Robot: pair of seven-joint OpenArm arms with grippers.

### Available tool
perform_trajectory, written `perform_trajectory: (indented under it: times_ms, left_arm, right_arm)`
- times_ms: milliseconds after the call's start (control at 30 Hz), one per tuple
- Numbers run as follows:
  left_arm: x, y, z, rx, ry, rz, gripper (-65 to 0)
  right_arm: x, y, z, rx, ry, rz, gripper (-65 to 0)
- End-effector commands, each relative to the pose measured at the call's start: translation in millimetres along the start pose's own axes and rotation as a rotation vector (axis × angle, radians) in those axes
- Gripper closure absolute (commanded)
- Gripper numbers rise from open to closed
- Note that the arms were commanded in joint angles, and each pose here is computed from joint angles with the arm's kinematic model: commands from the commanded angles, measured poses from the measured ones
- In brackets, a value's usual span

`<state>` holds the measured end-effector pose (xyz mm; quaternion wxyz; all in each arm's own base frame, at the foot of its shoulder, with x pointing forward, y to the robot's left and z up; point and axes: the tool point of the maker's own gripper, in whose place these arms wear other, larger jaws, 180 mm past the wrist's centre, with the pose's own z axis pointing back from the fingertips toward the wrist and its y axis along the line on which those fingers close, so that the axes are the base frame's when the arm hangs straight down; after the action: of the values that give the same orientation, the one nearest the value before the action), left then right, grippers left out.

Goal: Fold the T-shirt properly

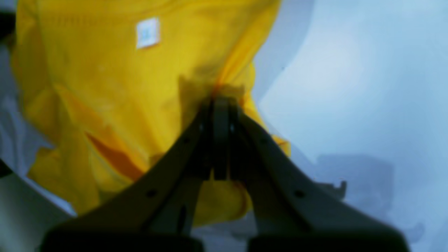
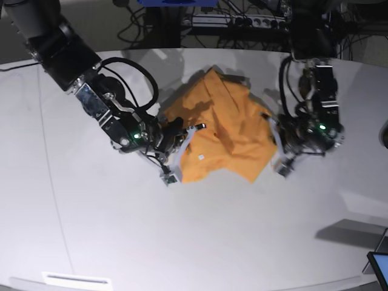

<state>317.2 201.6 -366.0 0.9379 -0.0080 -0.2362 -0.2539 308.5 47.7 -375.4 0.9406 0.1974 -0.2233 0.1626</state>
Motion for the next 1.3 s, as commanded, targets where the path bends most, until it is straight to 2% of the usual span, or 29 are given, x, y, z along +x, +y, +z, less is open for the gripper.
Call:
perform_trajectory:
  times_ms: [0,233,300,433,567,700,767,867,933,1067,1167,1267]
  left_arm:
    - [9,12,10,0.025,-0.038,-0.010,0.0]
    - [6,51,36,0.068,-0.055,-0.025,0.0]
    - [5,72,52,0.099,-0.087,0.017,0.0]
    - [20,120,91,0.167,-0.216,0.127,0.0]
    - [15,174,127,0.258,-0.282,0.249,0.0]
    - [-6,217,155,0.332,-0.257,0.316,0.0]
    - [-16,230,167,0.368,-0.227,0.312,0.0]
    - [-34,229,167,0.384,-0.168,0.290,0.0]
    - [-39,222,168,0.394,-0.148,0.247,0.0]
    - [-34,191,168,0.413,-0.190,0.091,0.0]
    - [-40,172,163,0.467,-0.189,-0.033,0.0]
    - [-60,169,159,0.556,-0.178,-0.068,0.0]
  right_arm:
    - [26,1,9,0.008,-0.072,-0.002,0.0]
    - [43,-3,20,-0.001,-0.077,0.003,0.0]
    - [52,1,27,0.007,-0.097,0.018,0.0]
    - [64,12,39,0.033,-0.131,0.042,0.0]
    - [66,22,41,0.049,-0.130,0.051,0.0]
    - [61,9,40,0.022,-0.117,0.044,0.0]
    - [56,-6,42,-0.018,-0.115,-0.007,0.0]
    - [55,-37,51,-0.088,-0.134,-0.148,0.0]
    - [55,-52,64,-0.117,-0.167,-0.198,0.0]
    - [53,-62,93,-0.125,-0.259,-0.215,0.0]
    - [43,-75,109,-0.154,-0.342,-0.232,0.0]
    - [26,-100,113,-0.221,-0.406,-0.257,0.0]
